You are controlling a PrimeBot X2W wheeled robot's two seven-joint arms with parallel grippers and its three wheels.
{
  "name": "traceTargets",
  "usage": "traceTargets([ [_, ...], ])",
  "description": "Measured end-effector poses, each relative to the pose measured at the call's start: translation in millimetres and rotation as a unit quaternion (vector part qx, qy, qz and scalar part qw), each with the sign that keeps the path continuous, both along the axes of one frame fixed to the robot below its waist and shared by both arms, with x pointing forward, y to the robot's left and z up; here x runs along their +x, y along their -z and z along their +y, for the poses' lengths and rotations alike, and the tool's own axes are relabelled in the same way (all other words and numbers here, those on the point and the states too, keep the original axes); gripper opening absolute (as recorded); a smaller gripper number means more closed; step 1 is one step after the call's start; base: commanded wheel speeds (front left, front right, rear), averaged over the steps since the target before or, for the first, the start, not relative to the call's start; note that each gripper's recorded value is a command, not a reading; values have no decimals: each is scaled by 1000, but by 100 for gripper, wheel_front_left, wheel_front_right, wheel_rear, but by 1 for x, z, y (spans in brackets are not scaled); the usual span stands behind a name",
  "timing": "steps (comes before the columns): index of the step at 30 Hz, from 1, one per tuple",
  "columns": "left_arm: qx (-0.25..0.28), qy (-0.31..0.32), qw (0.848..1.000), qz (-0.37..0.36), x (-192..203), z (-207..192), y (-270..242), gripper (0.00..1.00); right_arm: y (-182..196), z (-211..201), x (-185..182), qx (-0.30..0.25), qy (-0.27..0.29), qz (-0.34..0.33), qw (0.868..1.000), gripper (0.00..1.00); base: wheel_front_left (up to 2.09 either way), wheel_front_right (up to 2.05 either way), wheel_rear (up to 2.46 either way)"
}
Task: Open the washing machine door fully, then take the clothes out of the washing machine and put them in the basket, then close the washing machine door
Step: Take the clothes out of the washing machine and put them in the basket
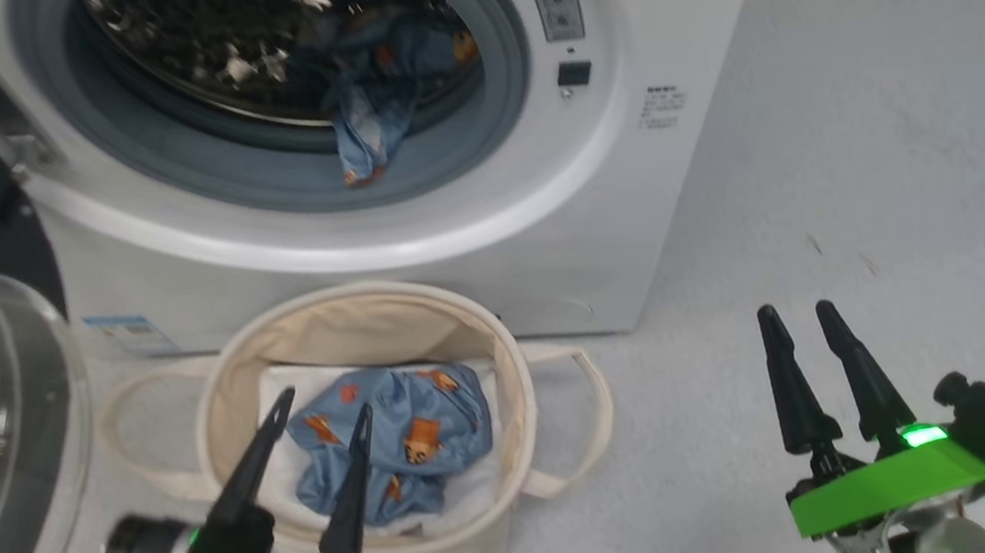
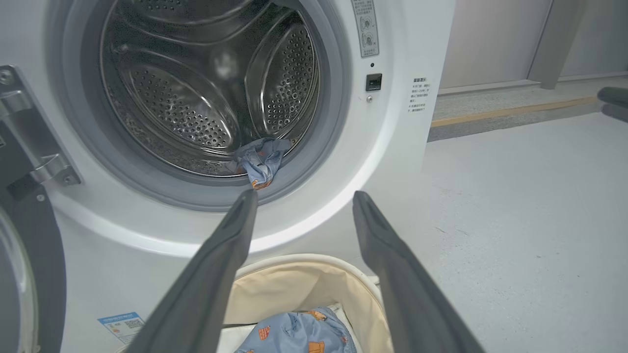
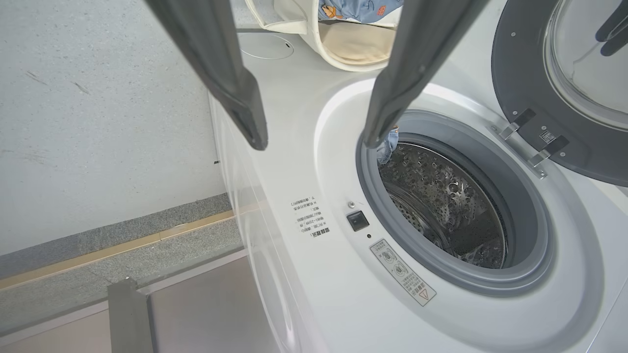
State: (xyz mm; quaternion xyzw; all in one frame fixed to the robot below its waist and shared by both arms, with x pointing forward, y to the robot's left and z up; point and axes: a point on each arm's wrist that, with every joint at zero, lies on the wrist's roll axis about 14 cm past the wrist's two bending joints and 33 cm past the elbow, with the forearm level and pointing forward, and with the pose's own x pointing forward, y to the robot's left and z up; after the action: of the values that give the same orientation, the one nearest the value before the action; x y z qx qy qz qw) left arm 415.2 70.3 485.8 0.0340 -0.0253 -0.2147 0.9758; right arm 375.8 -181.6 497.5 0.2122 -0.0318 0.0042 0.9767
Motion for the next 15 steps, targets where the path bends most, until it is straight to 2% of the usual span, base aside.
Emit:
traceTargets([
  [3,18,19,1000,2,21,-4,9,100,6,-4,6,10,7,8,1000,100,0,0,0],
  [9,18,32,999,-10,86,-5,15,100,23,-4,25,18,7,28,999,100,0,0,0],
  [15,32,47,998,32,146,-5,57,100,48,-2,44,32,4,57,998,100,0,0,0],
])
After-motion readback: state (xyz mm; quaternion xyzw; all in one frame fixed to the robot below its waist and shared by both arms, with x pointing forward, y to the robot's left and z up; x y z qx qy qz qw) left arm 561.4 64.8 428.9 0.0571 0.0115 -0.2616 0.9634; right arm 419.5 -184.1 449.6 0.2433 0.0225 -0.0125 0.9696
